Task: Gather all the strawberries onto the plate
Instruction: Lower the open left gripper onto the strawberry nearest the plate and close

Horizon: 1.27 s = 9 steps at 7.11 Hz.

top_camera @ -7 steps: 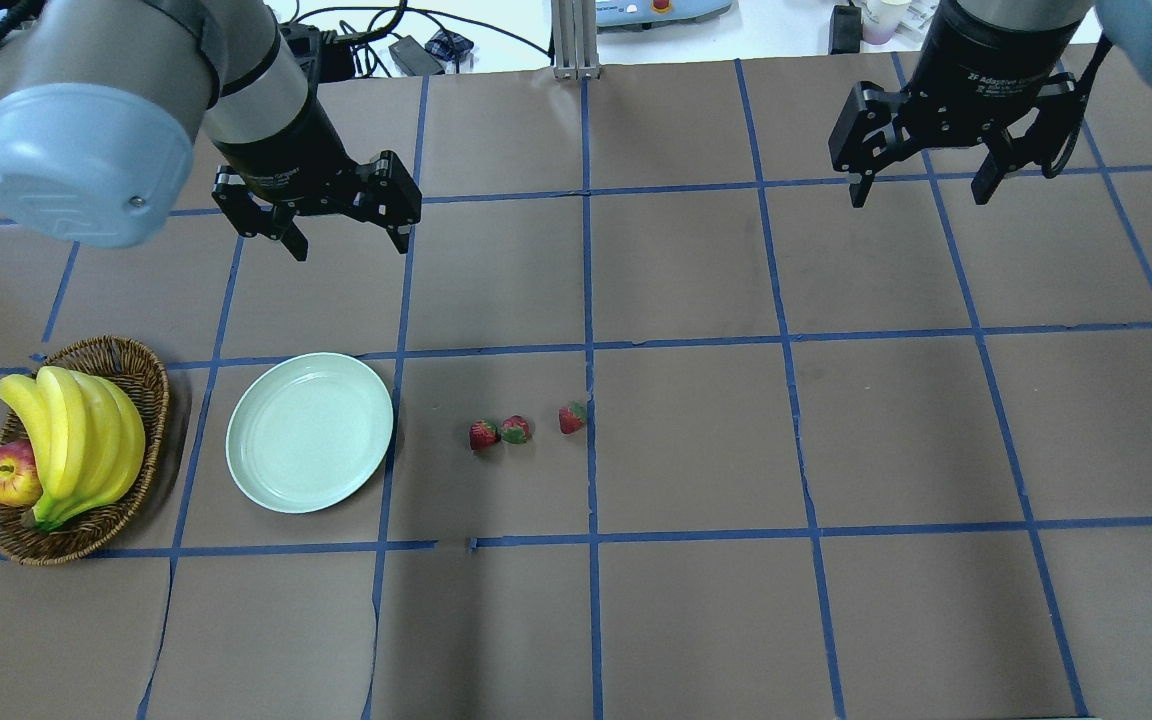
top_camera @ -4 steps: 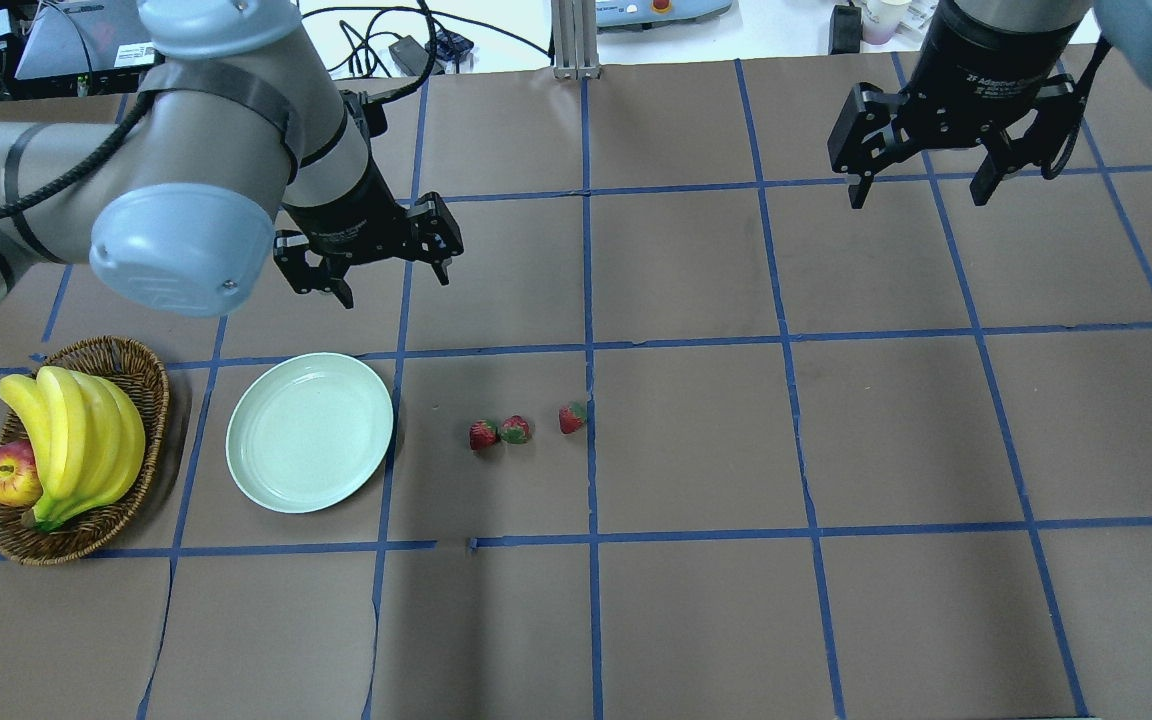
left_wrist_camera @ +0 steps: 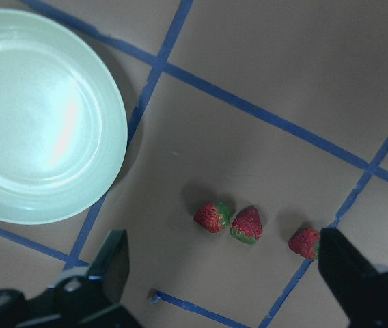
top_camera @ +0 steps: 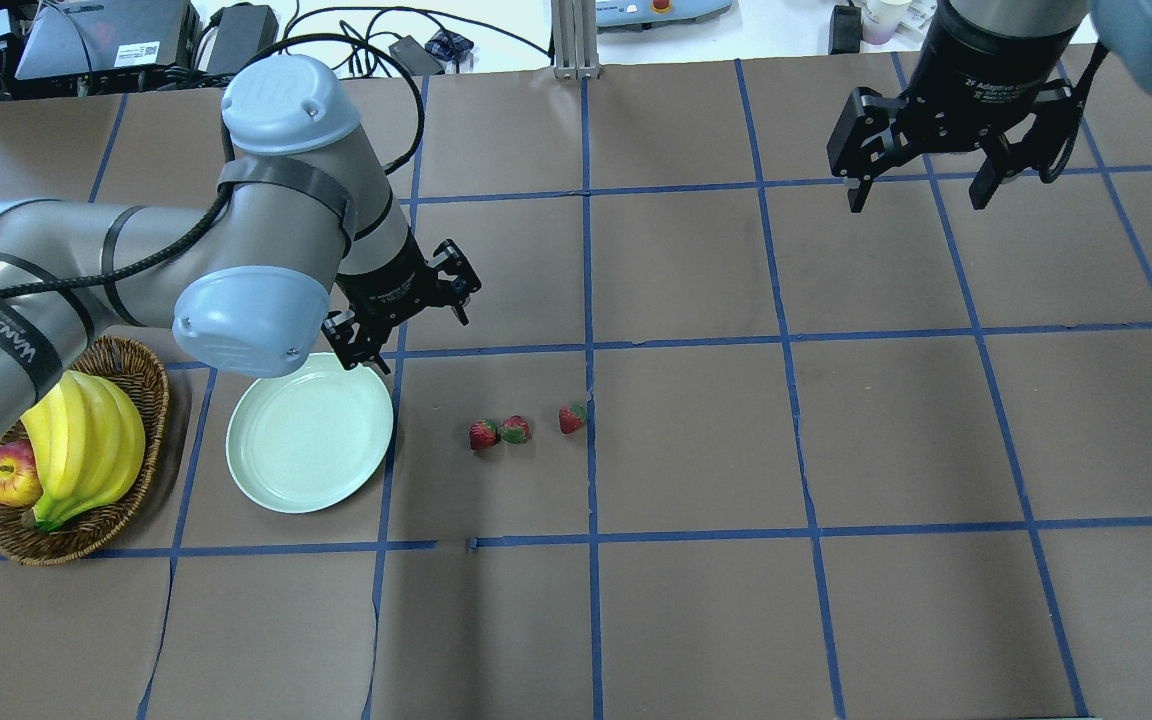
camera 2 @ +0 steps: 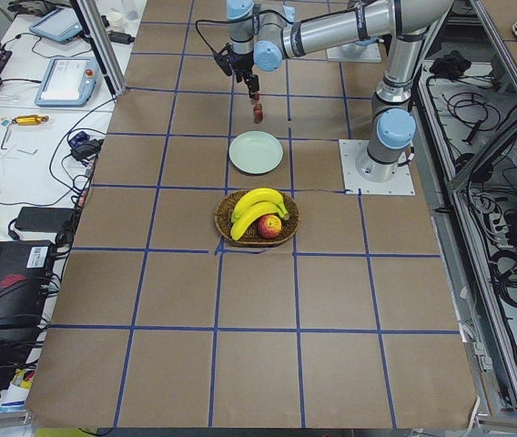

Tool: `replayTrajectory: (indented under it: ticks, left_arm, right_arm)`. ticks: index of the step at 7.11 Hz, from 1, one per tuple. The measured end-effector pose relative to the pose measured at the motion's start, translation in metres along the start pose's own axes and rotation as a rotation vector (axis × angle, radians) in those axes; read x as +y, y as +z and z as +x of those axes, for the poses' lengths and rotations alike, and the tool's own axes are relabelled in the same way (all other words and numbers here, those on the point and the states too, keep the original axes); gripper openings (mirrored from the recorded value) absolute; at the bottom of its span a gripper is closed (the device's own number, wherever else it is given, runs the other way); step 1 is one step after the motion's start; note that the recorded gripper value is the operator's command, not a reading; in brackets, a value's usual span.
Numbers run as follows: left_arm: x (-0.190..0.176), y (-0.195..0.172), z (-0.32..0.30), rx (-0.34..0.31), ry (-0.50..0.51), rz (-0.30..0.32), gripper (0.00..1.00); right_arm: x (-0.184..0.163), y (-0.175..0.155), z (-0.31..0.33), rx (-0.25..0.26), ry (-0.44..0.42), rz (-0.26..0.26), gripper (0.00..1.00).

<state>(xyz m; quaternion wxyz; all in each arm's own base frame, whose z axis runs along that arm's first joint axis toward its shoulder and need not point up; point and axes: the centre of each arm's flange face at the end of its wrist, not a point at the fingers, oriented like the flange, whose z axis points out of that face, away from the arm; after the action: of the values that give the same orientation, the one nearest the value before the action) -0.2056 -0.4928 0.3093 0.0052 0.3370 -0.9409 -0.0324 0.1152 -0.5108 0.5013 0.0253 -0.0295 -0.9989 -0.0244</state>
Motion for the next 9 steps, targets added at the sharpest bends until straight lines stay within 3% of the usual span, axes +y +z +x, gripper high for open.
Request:
replayTrajectory:
  ticks: [2, 7, 9]
  left_arm:
    - [0.009, 0.028, -0.004, -0.030, -0.232, -0.023, 1.00]
    - [0.025, 0.083, -0.007, -0.105, -0.617, -0.050, 1.00]
    - [0.026, 0.102, 0.001, -0.100, -0.655, -0.041, 1.00]
  right_arm:
    - [0.000, 0.002, 0.000, 0.001, 0.000, -0.004, 1.00]
    - [0.000, 0.003, 0.000, 0.002, 0.000, -0.007, 1.00]
    - [0.000, 0.004, 0.000, 0.002, 0.000, -0.007, 1.00]
